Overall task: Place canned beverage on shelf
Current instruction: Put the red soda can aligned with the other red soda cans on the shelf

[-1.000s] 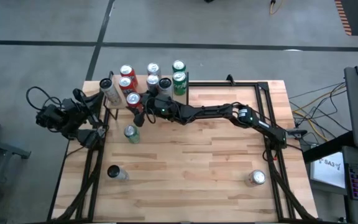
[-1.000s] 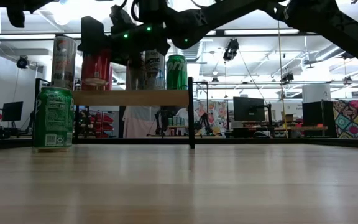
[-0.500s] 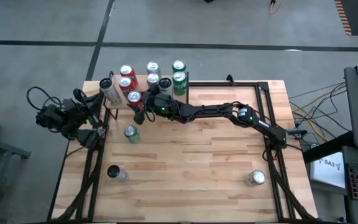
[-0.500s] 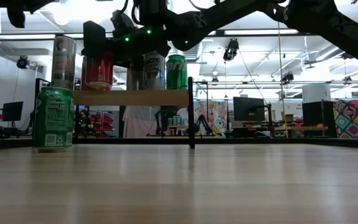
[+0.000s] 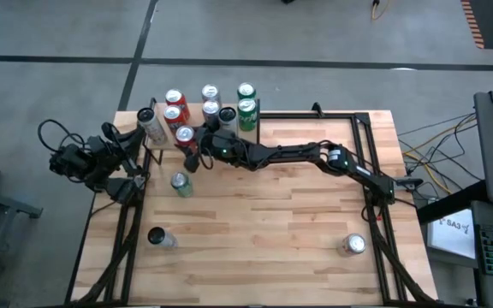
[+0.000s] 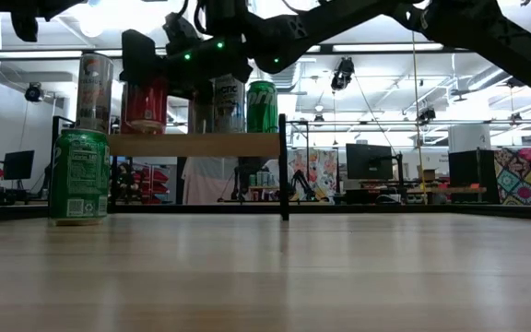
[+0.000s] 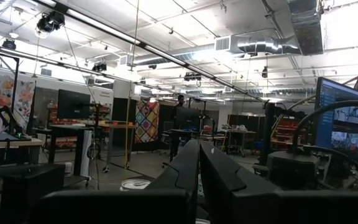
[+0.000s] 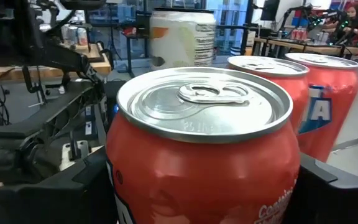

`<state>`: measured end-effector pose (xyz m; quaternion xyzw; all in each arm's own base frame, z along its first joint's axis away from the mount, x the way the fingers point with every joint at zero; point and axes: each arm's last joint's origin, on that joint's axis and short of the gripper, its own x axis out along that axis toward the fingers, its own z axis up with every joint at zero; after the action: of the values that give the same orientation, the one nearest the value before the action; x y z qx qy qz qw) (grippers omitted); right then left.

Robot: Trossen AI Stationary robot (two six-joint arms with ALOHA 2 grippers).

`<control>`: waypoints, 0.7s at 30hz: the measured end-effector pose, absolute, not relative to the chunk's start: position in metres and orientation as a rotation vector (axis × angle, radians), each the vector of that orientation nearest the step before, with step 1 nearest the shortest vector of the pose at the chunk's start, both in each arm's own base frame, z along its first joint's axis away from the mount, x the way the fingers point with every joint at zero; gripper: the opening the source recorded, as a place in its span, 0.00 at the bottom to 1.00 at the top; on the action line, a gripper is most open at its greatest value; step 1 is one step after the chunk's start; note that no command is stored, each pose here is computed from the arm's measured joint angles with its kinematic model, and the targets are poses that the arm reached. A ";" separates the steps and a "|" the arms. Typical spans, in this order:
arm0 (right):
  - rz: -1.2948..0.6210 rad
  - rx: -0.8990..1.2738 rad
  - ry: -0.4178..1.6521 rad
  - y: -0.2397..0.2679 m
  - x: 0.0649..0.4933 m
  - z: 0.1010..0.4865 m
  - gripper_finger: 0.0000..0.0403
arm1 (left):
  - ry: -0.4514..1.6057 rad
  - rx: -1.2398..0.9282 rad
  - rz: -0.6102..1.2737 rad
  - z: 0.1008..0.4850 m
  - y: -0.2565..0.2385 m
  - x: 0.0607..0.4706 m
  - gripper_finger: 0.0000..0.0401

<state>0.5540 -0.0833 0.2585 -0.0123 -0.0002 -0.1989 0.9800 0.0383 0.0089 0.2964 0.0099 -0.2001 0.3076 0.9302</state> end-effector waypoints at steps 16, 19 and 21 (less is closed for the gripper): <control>-0.350 -0.081 -0.077 -0.051 0.527 0.336 0.73 | -0.359 0.061 0.621 0.292 0.007 0.042 0.00; -0.343 -0.098 -0.094 -0.047 0.518 0.355 0.73 | -0.353 0.067 0.620 0.291 0.007 0.042 0.00; -0.343 -0.106 -0.112 -0.045 0.511 0.367 0.73 | -0.352 0.068 0.620 0.291 0.007 0.042 0.00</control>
<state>0.5115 -0.0453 0.3668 -0.0528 -0.0555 -0.1705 0.9824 0.0423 0.0072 0.2912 0.0333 -0.1723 0.3033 0.9366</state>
